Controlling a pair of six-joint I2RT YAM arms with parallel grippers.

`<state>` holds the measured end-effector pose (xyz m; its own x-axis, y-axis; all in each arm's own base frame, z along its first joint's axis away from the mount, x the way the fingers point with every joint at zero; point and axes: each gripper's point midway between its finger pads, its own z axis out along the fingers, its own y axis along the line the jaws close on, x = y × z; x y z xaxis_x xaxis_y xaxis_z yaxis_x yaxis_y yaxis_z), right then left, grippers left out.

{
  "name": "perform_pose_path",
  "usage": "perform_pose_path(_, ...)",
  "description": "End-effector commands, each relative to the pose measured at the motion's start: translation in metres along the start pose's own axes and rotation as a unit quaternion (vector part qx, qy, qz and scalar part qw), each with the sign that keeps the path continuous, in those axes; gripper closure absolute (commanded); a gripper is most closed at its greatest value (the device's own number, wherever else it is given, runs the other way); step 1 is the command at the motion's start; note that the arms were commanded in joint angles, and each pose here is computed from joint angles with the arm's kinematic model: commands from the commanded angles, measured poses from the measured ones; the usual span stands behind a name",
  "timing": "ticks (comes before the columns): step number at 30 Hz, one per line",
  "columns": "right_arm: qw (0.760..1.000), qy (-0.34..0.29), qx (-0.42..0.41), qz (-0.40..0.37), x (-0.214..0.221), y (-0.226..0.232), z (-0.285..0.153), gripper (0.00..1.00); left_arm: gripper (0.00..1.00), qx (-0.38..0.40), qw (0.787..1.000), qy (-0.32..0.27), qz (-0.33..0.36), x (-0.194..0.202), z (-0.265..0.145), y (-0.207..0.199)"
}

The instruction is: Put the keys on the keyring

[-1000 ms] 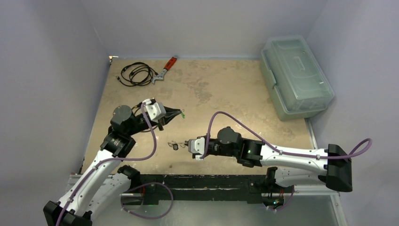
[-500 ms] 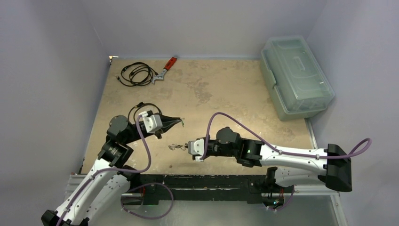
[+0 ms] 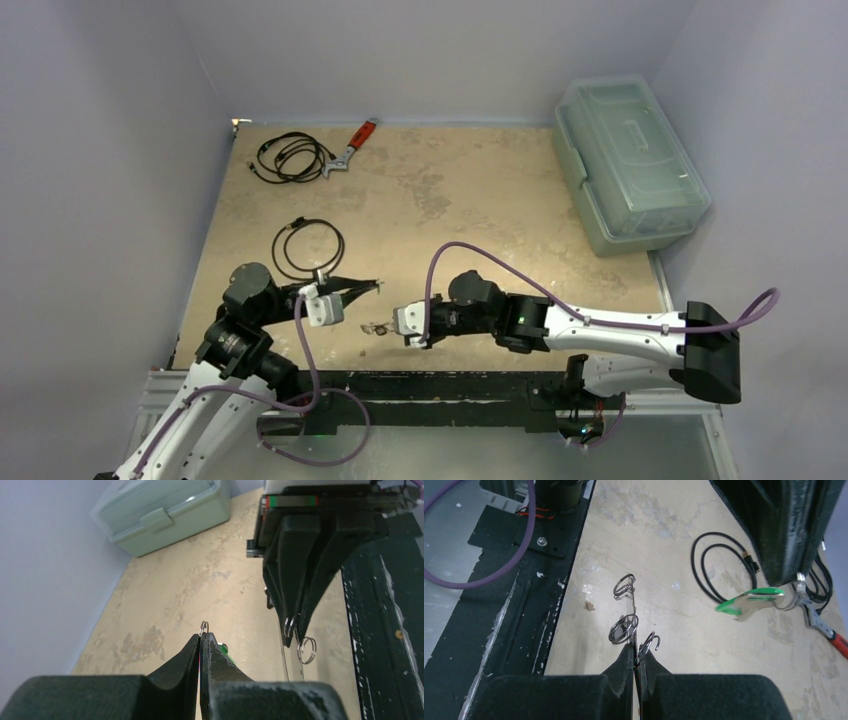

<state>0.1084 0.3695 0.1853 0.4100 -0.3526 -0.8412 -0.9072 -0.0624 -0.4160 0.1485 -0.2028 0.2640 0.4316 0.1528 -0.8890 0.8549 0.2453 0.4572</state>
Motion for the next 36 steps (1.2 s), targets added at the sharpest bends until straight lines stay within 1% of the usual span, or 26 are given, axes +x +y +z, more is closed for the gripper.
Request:
perform_pose_path(1,0.999,-0.046,-0.007,-0.011,-0.035,-0.006,-0.003,1.00,1.00,0.077,0.996,-0.011,0.050,-0.005,-0.005,-0.027)
perform_pose_path(4,0.998,-0.054,-0.020,-0.011,-0.039,-0.001,-0.005,1.00,1.00,0.109,0.992,-0.041,0.055,-0.007,-0.004,-0.044)
perform_pose_path(6,0.998,-0.060,-0.028,-0.010,-0.042,0.003,-0.007,1.00,1.00,0.110,0.991,-0.044,0.055,-0.004,-0.003,-0.046)
perform_pose_path(11,0.997,-0.071,-0.039,-0.012,-0.048,0.009,-0.009,1.00,1.00,0.110,0.988,-0.055,0.096,-0.004,-0.004,-0.047)
perform_pose_path(16,0.996,-0.073,-0.053,-0.012,-0.050,0.015,-0.007,1.00,1.00,0.114,0.986,-0.061,0.104,-0.003,-0.003,-0.049)
perform_pose_path(20,0.996,-0.073,-0.059,-0.012,-0.052,0.018,-0.006,1.00,1.00,0.125,0.985,-0.065,0.097,-0.003,-0.003,-0.053)
perform_pose_path(28,0.994,-0.093,-0.050,-0.022,-0.064,0.013,-0.014,1.00,1.00,0.152,0.982,-0.076,0.081,-0.006,-0.004,-0.065)
perform_pose_path(36,0.994,-0.090,-0.052,-0.031,-0.065,0.011,-0.009,1.00,1.00,0.175,0.979,-0.087,0.064,-0.007,-0.004,-0.073)
